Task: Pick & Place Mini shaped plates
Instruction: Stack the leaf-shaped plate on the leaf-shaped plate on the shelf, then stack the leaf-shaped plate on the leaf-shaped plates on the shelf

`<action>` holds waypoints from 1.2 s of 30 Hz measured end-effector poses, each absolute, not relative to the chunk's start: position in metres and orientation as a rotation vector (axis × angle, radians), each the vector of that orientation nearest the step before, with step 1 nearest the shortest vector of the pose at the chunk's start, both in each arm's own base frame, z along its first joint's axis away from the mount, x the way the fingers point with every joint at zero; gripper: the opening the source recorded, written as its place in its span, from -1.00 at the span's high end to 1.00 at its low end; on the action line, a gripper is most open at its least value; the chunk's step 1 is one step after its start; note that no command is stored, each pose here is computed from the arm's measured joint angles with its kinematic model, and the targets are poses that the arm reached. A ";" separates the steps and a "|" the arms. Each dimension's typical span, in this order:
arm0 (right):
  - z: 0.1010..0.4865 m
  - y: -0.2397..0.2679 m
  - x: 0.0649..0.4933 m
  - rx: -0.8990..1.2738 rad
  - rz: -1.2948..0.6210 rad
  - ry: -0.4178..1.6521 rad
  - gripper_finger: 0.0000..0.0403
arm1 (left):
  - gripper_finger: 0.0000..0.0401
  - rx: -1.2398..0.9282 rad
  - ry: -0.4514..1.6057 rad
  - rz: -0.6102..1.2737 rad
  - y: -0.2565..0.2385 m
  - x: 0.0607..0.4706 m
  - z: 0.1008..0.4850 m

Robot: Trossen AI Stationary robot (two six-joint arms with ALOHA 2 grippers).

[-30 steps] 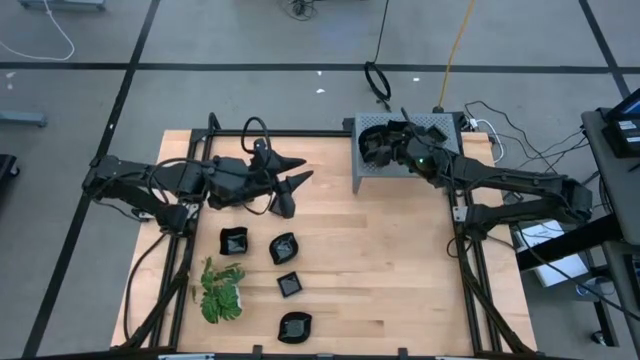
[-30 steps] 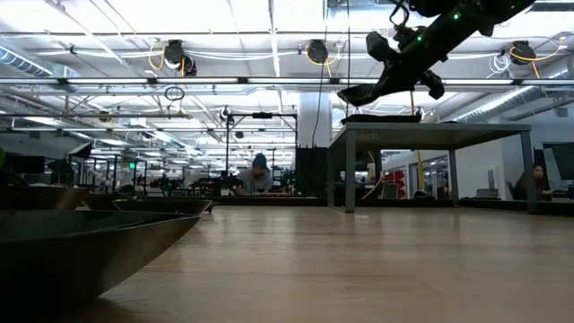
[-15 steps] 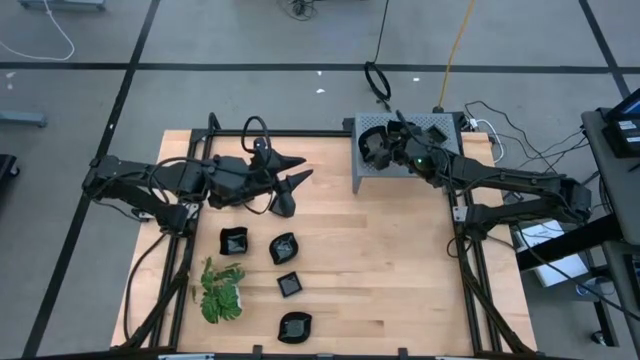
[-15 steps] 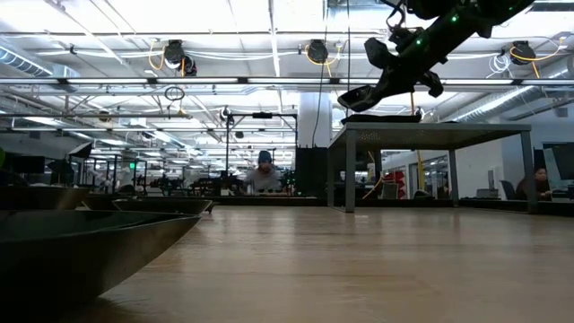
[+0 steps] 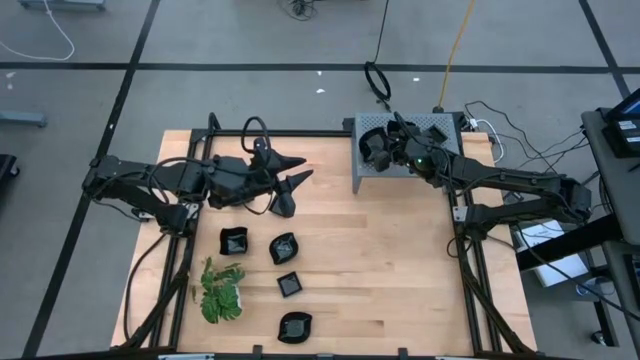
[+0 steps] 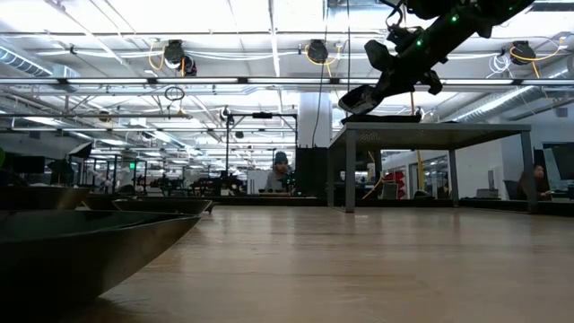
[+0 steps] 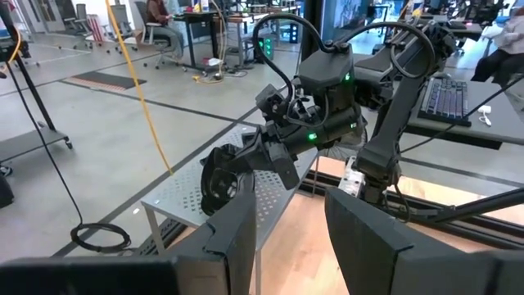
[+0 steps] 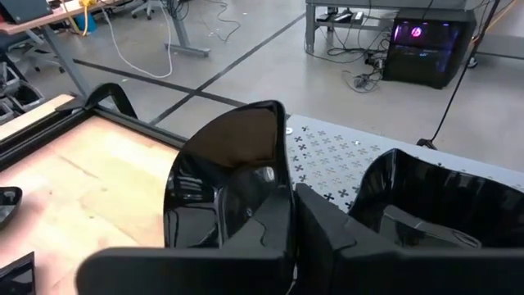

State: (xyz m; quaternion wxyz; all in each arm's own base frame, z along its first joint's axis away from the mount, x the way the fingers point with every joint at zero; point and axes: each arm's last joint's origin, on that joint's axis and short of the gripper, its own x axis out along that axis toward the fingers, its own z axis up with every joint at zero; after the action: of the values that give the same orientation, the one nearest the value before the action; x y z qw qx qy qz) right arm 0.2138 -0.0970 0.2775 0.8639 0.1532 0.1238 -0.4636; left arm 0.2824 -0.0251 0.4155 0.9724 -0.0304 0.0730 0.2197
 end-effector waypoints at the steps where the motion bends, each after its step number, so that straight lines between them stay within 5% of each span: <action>1: 0.277 -0.097 0.214 0.321 -0.972 0.259 0.93 | 0.25 -0.063 0.142 0.443 -0.025 0.283 0.416; 24: 0.289 -0.095 0.208 0.162 -0.941 0.267 0.34 | 0.25 -0.043 0.151 0.442 -0.025 0.282 0.416; 36: 0.320 -0.085 0.192 0.162 -0.904 0.057 0.33 | 0.25 -0.191 0.596 0.489 -0.021 0.269 0.368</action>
State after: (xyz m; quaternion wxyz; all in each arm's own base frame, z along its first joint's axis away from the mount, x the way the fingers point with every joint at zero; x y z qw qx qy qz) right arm 0.1920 -0.0851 0.3201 0.8960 0.0781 0.0275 -0.4362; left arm 0.2685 -0.0210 0.3678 0.9222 -0.0928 0.2903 0.2382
